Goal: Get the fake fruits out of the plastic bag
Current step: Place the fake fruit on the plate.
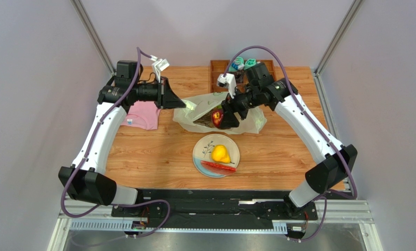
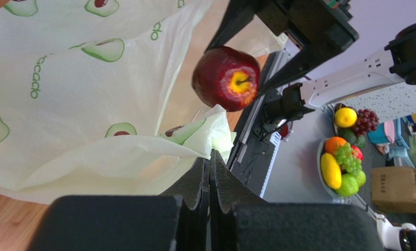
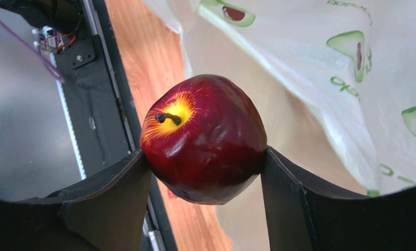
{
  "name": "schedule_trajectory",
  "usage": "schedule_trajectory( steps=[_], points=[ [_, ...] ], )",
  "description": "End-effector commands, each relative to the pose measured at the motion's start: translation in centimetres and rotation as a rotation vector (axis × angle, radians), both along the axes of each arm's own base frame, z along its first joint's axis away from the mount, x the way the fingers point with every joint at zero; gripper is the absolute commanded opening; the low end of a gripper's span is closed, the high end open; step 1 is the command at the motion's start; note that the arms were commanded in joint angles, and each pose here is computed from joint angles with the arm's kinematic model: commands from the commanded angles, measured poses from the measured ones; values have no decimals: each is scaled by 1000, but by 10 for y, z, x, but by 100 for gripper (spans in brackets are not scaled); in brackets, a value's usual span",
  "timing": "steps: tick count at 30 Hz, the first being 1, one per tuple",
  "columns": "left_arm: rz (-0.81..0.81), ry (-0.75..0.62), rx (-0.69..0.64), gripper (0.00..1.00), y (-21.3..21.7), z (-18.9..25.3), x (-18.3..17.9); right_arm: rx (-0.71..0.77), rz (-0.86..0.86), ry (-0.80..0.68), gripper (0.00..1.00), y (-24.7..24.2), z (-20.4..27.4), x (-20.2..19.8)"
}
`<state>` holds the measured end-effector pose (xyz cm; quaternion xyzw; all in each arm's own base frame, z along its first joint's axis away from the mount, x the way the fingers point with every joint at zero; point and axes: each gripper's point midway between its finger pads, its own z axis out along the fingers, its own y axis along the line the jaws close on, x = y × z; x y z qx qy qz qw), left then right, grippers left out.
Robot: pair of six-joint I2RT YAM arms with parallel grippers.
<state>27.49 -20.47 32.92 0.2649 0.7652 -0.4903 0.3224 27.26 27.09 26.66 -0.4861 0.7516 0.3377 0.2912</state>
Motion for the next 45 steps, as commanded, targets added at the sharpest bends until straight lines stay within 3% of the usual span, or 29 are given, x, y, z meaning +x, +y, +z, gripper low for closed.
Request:
schedule_trajectory(
  steps=[1, 2, 5, 9, 12, 15, 21, 27, 33, 36, 37, 40, 45],
  points=[
    [27, -92, 9, 0, 2, 19, 3, 33, 72, -15, 33, -23, 45, -58],
    [28, -95, 12, 0, 3, 19, 3, 21, 125, -70, 33, -32, 50, -73],
    [30, -104, 16, 0, 3, 19, 4, -107, 199, 10, 33, -62, 20, -122],
    [31, -116, 15, 0, 2, 22, 8, -190, 205, 200, 32, -80, -33, -153],
    [32, -128, 9, 0, 2, 29, 10, -234, 162, 227, 32, -76, -59, -138],
    [29, -138, 5, 0, 2, 35, 9, -285, 20, 217, 30, -71, -81, -100],
    [34, -165, 19, 0, 5, 36, 1, -263, -269, 344, 32, -70, -93, -35],
    [41, -177, 41, 0, 9, 32, -3, -285, -321, 557, 35, -63, -134, -30],
    [44, -169, 63, 0, 12, 26, -6, -344, -331, 645, 38, -60, -168, -24],
    [52, -169, 75, 0, 13, 22, -5, -348, -344, 666, 44, -58, -172, -20],
    [53, -166, 79, 0, 14, 20, -4, -357, -354, 682, 54, -57, -177, -20],
    [57, -162, 84, 0, 15, 18, -4, -381, -379, 704, 74, -61, -186, -19],
    [54, -154, 80, 0, 15, 17, -4, -315, -316, 687, 87, -52, -154, -22]
  ],
)
